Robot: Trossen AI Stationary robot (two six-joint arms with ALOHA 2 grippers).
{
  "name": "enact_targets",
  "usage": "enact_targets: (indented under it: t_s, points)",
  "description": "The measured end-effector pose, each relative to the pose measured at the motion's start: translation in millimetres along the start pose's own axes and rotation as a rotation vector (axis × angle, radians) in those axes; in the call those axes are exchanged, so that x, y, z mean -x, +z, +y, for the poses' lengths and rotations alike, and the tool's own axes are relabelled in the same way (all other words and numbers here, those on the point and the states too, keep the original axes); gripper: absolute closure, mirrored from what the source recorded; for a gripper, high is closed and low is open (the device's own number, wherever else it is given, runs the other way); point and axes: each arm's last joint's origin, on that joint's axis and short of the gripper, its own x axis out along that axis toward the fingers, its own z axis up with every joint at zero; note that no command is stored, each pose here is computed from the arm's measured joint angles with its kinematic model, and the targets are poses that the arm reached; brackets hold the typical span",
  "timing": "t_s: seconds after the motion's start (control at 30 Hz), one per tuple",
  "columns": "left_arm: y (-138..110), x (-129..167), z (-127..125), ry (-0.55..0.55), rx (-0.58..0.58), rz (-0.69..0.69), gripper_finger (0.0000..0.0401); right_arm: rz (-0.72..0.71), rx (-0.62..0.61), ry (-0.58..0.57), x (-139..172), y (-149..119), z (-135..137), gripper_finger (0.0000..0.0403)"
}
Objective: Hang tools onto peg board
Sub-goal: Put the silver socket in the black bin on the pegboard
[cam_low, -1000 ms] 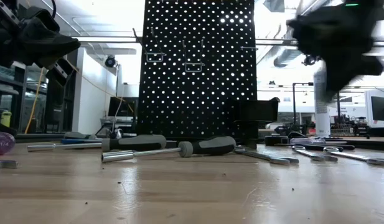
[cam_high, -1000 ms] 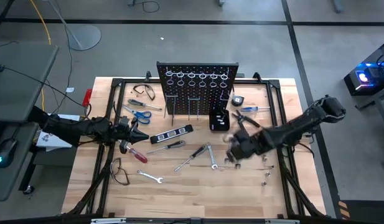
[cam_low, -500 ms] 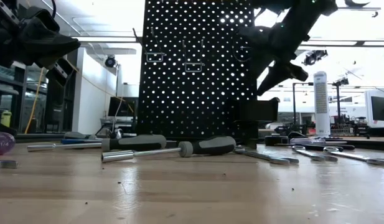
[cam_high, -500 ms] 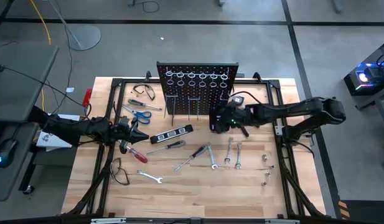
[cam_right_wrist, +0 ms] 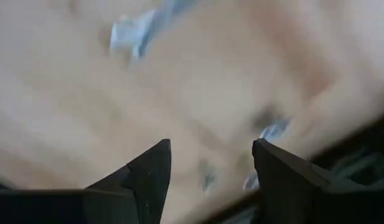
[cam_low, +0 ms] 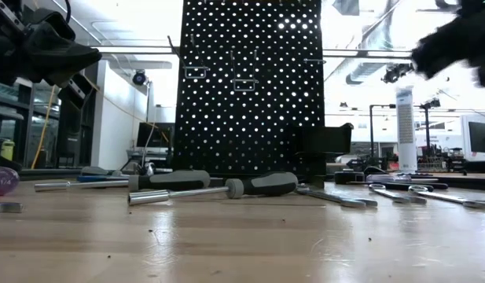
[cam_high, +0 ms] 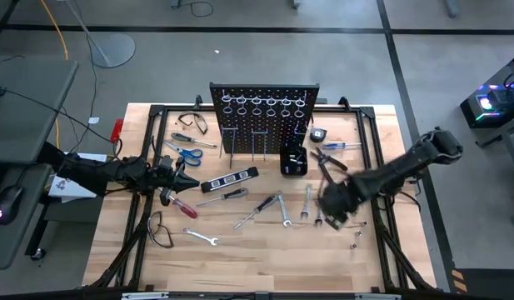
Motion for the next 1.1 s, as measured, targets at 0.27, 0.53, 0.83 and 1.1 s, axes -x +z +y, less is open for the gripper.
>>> enact_targets:
  t_s: [0.27, 0.53, 0.83, 1.1]
  points:
    - [0, 0, 0, 0.0, 0.0, 0.0, 0.0401, 0.055, -0.205, 0.072, -11, -52, 24, 0.0186]
    - [0, 0, 0, 0.0, 0.0, 0.0, 0.0401, 0.108, -0.271, 0.05, -28, -75, 37, 0.0185]
    - [0, 0, 0, 0.0, 0.0, 0.0, 0.0401, 0.101, -0.263, -0.058, -75, -69, 60, 0.0185]
    - [0, 0, 0, 0.0, 0.0, 0.001, 0.0401, 0.04, -0.292, -0.146, -88, -65, 58, 0.0185]
